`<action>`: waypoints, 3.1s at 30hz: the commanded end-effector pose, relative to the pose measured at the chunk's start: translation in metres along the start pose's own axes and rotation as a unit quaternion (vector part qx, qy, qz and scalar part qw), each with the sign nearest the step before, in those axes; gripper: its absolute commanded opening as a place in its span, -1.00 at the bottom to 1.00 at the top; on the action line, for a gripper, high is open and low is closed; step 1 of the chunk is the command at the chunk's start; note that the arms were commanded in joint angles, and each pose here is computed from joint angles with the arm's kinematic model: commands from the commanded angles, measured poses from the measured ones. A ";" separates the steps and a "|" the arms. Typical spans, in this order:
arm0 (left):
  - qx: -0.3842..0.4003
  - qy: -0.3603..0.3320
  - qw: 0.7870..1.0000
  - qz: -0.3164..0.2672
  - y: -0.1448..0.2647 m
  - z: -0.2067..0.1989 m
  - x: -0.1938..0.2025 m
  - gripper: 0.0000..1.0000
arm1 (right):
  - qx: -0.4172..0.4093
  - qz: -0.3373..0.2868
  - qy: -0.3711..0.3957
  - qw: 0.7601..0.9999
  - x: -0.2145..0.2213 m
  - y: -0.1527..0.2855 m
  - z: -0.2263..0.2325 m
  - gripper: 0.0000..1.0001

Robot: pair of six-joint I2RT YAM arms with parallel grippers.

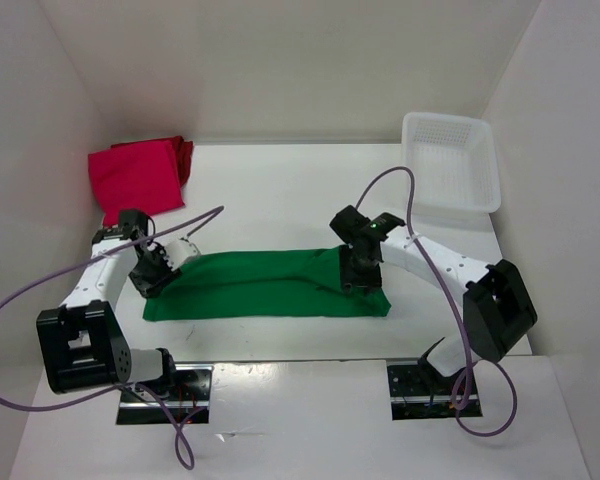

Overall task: Fold and stack the t-shirts
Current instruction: Fold the other side of the tshirt into a rectangle

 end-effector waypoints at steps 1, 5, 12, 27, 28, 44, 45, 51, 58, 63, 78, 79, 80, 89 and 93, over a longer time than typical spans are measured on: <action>0.073 -0.039 0.996 0.025 0.015 -0.026 0.016 -0.02 | -0.016 -0.029 0.007 0.999 -0.008 0.019 0.006 0.07; 0.039 -0.014 0.999 0.019 0.014 -0.011 0.011 0.01 | -0.010 -0.040 0.011 0.999 -0.015 0.013 0.006 0.13; -0.012 -0.002 1.000 -0.004 -0.008 -0.001 -0.025 0.46 | -0.006 -0.071 0.026 0.997 -0.042 0.004 0.001 0.41; -0.090 0.035 0.995 -0.001 -0.041 0.015 -0.045 -0.25 | -0.030 -0.026 -0.025 0.999 -0.050 -0.042 -0.020 -0.03; -0.088 0.035 0.996 0.002 -0.043 0.015 -0.045 -0.32 | -0.036 -0.024 -0.025 0.999 -0.050 -0.042 -0.019 -0.25; -0.162 0.051 0.985 -0.042 -0.018 0.053 -0.081 -1.00 | -0.077 -0.049 -0.037 0.995 -0.057 -0.020 -0.032 -1.00; -0.182 0.054 0.980 -0.050 -0.015 0.062 -0.088 -1.00 | -0.082 -0.067 -0.049 0.993 -0.070 -0.011 -0.039 -1.00; -0.262 0.097 0.953 -0.115 0.011 0.103 -0.132 -1.00 | -0.065 -0.135 -0.050 0.987 -0.137 0.019 -0.058 -1.00; -0.266 0.043 0.958 -0.100 0.014 0.078 -0.110 -1.00 | -0.068 -0.146 -0.044 0.986 -0.118 0.039 -0.060 -1.00; -0.218 -0.025 0.974 -0.057 -0.002 0.037 -0.065 -1.00 | -0.085 -0.120 -0.065 0.987 -0.076 0.035 -0.058 -1.00; -0.131 -0.062 0.988 0.045 -0.046 -0.001 -0.013 -0.63 | -0.114 -0.015 -0.035 0.993 -0.016 -0.003 -0.020 -1.00; -0.126 -0.067 0.988 0.051 -0.046 -0.002 -0.011 -0.47 | -0.109 0.002 -0.037 0.993 -0.010 -0.009 -0.021 -1.00; -0.115 -0.068 0.990 0.053 -0.047 -0.005 -0.009 -0.16 | -0.109 0.009 -0.031 0.994 -0.009 -0.011 -0.018 -1.00; -0.106 -0.052 0.993 -0.030 0.014 0.012 -0.041 0.97 | -0.107 0.046 -0.029 0.993 0.017 -0.007 -0.007 -0.10; -0.076 -0.048 0.981 -0.172 0.063 0.008 -0.110 1.00 | -0.104 -0.012 -0.067 0.992 0.012 0.012 -0.010 0.12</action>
Point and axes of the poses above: each gripper's point midway between its finger pads, its own y axis back along the fingers, its own z axis along the line the jaws close on, x = y × z, the point moved 5 cm from there along y, back along the fingers, and after that the axes turned 12 degrees about y, right-handed, at the moved point
